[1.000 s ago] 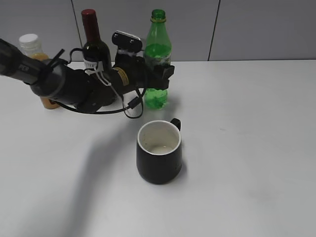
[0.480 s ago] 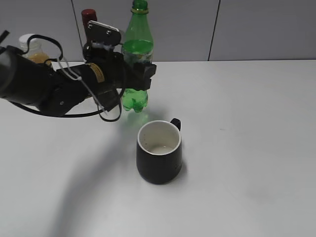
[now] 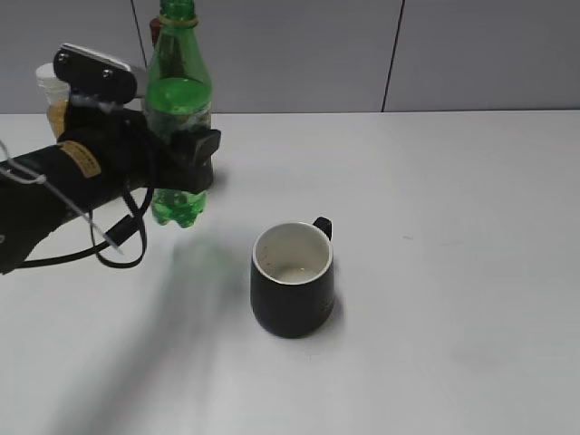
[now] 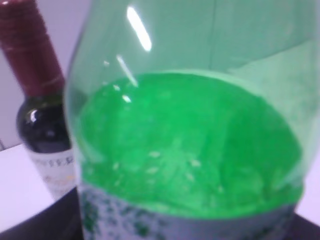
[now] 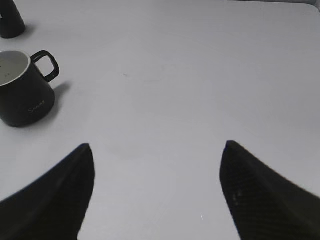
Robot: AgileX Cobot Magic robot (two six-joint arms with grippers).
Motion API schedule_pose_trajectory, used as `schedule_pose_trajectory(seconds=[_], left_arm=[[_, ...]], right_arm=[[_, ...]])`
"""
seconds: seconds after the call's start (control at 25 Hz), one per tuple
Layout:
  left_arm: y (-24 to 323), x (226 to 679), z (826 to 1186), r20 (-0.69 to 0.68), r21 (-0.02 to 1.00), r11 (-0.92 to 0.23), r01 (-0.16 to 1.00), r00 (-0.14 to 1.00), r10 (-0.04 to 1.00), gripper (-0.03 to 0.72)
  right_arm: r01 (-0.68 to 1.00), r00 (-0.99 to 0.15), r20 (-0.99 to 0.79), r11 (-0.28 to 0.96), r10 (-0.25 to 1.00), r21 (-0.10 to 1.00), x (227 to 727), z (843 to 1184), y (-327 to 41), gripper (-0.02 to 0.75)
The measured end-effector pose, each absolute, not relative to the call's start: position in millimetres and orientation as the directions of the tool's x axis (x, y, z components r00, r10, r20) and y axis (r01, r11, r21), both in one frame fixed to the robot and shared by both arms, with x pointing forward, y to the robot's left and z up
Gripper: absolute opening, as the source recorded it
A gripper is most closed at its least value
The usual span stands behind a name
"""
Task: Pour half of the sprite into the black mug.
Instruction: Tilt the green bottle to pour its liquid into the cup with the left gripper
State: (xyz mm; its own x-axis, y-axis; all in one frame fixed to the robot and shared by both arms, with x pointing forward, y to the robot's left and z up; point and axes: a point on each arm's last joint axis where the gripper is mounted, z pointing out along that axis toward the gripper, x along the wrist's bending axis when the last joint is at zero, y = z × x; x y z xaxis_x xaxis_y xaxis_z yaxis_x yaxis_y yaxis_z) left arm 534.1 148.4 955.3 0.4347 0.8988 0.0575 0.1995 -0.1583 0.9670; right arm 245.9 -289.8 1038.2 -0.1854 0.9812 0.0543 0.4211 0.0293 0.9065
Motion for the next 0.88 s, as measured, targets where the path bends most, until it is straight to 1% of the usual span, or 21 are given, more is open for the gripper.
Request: schedule_pose_trajectory(seconds=[0.24,0.4,0.56,0.72,0.88], left_arm=[[175,501,955,0.131,0.953,-0.220,0.208,0.370,0.920,0.460],[183,482,953,0.193,0.937,-0.278,0.210,0.351,0.916,0.460],[177,468,949,0.287,0.901,-0.368,0.228,0.321,0.903,0.460],[166,455,949,0.401,0.856,-0.472,0.210,0.305,0.864,0.460],[167,452,948,0.478,0.815,-0.538,0.216,0.272,0.835,0.460]], right_arm=[[0.421,-0.185,0.054,0.029,0.981,0.907,246,1038,-290,0.593],[0.421,-0.185,0.054,0.029,0.981,0.907,246,1038,-290,0.593],[0.421,-0.185,0.054,0.029,0.981,0.907,246,1038,-290,0.593],[0.421,-0.185,0.054,0.029,0.981,0.907,246,1038,-290,0.592],[0.421,-0.185,0.054,0.029,0.981,0.907,246,1038,-290,0.592]])
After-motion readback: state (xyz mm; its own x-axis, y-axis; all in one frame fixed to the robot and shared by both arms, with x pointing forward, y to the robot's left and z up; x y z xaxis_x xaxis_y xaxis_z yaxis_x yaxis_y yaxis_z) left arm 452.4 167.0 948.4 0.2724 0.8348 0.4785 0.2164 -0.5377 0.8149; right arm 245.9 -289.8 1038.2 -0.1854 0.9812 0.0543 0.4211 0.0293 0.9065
